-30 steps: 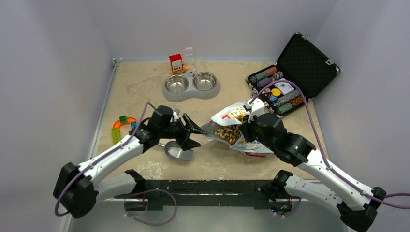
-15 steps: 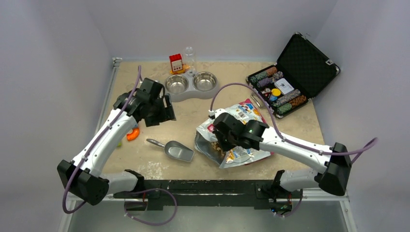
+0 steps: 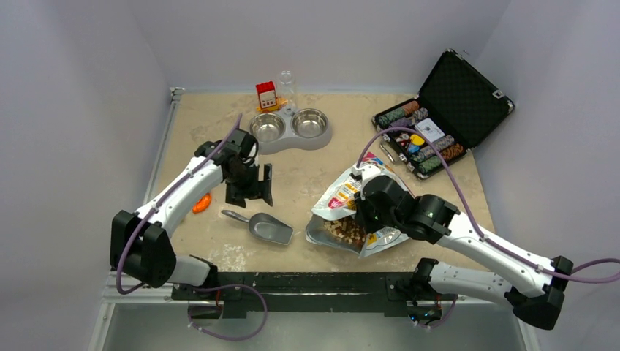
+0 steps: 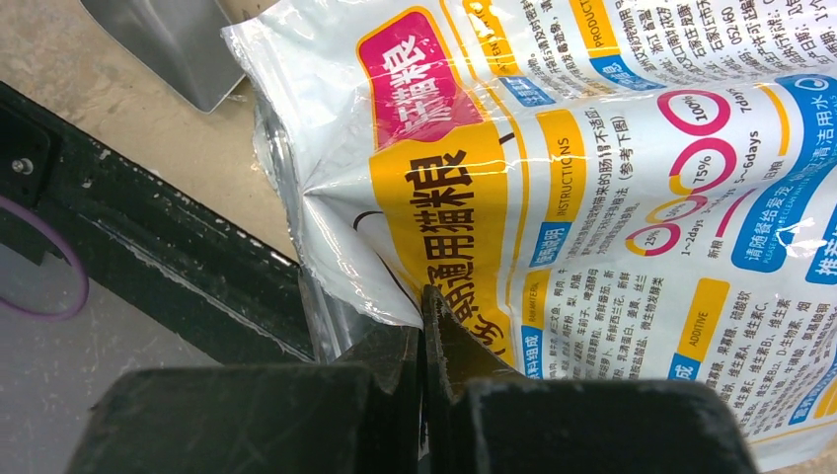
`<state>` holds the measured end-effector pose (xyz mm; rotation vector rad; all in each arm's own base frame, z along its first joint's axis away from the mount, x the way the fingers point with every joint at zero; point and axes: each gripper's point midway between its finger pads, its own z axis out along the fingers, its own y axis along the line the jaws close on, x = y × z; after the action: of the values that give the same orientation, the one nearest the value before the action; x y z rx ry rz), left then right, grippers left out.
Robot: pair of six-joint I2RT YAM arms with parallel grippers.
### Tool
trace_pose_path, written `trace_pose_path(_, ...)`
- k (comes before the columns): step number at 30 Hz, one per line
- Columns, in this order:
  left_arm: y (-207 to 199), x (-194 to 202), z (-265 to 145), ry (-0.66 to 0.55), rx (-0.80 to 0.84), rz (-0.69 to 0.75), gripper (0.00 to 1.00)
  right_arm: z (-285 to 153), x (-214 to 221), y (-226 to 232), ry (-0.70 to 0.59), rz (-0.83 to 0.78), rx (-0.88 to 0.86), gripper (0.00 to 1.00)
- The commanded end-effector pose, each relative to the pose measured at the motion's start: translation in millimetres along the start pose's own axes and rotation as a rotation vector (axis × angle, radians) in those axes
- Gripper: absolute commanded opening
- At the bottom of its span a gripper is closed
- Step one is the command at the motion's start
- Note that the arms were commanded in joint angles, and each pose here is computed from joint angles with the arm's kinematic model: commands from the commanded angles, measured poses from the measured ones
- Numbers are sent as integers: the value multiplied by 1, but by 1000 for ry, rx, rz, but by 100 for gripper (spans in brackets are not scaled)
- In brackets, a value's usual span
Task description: Serve the pet food
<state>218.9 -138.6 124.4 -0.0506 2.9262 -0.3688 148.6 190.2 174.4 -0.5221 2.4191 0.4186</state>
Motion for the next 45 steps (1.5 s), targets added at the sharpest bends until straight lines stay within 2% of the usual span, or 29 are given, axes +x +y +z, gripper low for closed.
trace_pose_path(1,-9,8,8,41,69,89,87,-7,6,-11,2,41,28,0)
trace_pose_path(6,-8,7,25,45,79,187,86,-5,7,-8,-10,48,7,0)
trace_pose_path(9,0,2,40,58,41,234,82,-6,5,-7,-9,49,2,0)
trace_pose_path(18,17,9,75,115,-185,396,71,-14,-9,-8,-57,41,13,0)
trace_pose_path(20,25,6,76,137,-264,384,58,-15,-13,-8,-67,47,17,0)
trace_pose_path(22,33,-3,69,101,-347,321,38,-18,-17,-8,-79,53,19,0)
trace_pose_path(24,31,-9,62,49,-348,166,8,-20,-19,-8,-86,57,22,0)
trace_pose_path(25,26,-10,61,26,-323,62,0,-21,-21,-8,-89,60,23,0)
trace_pose_path(29,-5,-16,58,-49,-236,-294,0,-22,-22,-8,-93,67,27,0)
trace_pose_path(33,-28,-10,65,-31,-124,-630,0,-21,-20,-7,-85,72,23,0)
trace_pose_path(35,-39,-7,73,-1,-72,-747,0,-22,-20,-7,-84,72,22,0)
trace_pose_path(37,-41,-9,77,12,-79,-773,1,-23,-21,-7,-86,74,21,0)
trace_pose_path(38,-40,-11,78,15,-95,-751,10,-23,-21,-7,-86,75,21,0)
trace_pose_path(41,-38,-14,70,0,-99,-659,48,-24,-21,-7,-91,79,20,0)
trace_pose_path(43,-33,-10,65,-29,-77,-578,60,-22,-20,-8,-91,80,20,0)
trace_pose_path(45,-34,-5,60,-49,-13,-491,67,-21,-19,-8,-92,79,20,0)
